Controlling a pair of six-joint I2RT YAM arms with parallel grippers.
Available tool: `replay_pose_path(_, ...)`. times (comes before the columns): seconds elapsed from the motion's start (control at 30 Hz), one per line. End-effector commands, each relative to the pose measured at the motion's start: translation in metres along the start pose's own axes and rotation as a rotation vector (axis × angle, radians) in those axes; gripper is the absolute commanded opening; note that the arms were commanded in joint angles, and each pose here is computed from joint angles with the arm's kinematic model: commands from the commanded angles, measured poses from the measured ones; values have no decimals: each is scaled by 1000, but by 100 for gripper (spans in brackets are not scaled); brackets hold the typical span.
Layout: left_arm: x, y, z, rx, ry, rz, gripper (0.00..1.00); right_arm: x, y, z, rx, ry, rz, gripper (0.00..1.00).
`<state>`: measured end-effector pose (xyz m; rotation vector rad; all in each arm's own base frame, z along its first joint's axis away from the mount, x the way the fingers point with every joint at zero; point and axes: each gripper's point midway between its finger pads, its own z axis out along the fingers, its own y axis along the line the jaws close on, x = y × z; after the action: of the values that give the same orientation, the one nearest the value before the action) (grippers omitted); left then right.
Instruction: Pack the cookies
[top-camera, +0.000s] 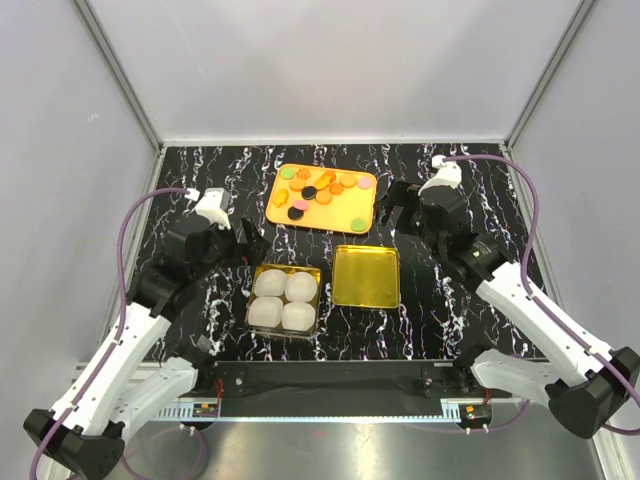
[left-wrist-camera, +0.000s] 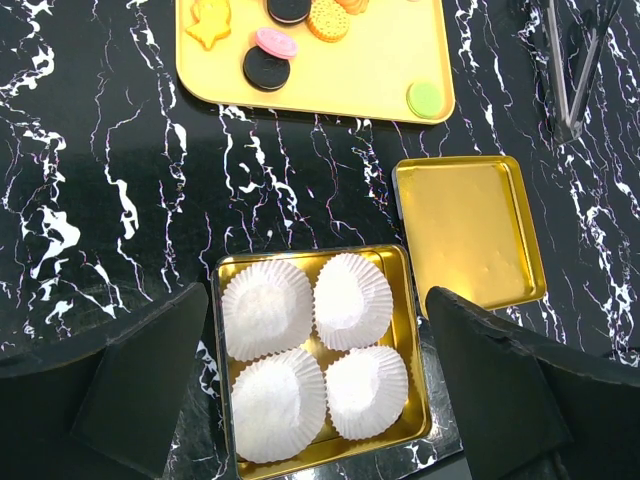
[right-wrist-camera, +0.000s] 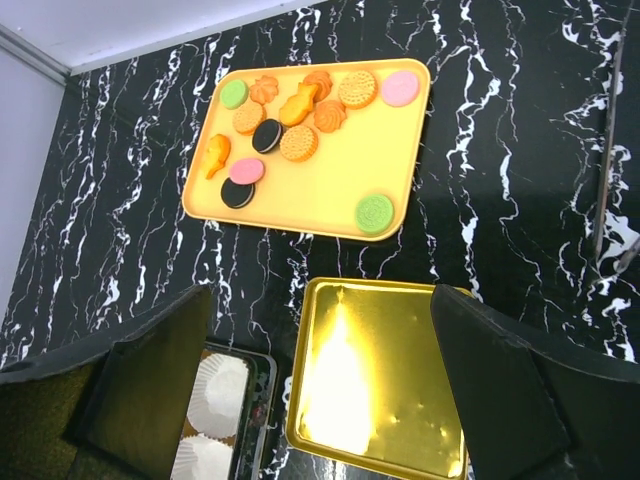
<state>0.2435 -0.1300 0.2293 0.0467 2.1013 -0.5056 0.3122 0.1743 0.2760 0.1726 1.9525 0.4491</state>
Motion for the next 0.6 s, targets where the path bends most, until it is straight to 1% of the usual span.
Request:
replay_pose_path(0.0,-9,-7,-1,47,-43,12,99,-13,-5,-11,22,-37,9,100)
replay_pose_path(0.13,-9,-10,-3,60,-46,13,99,-8,-4,-12,27,13,-25,100)
replay_pose_path(0.2,-9,-10,-3,65,-46,13,99,2,-10,-6,52,60,-63,100)
replay_pose_path(0.23,-9,-11,-4,69,-46,13,99,-3,-11,-6,64,67,-66,100)
replay_pose_path(0.27,-9,-12,-4,74,-45,12,99,2,-27,2,124,111,-79,100)
replay_pose_path(0.33,-9,-15,-4,88,-42,11,99,-3,-38,7,139,136,-56,100)
replay_pose_path(0.4,-8,-16,-5,98,-36,11,99,-15,-71,19,202,132,3,100)
replay_pose_path(0.43,-8,-17,-6,103,-35,12,99,-12,-81,26,216,166,22,100)
replay_pose_path(0.47,-8,-18,-7,107,-37,12,99,-19,-104,31,271,162,54,100)
replay_pose_path(0.57,-9,-20,-9,116,-43,14,99,-15,-131,47,343,200,67,100)
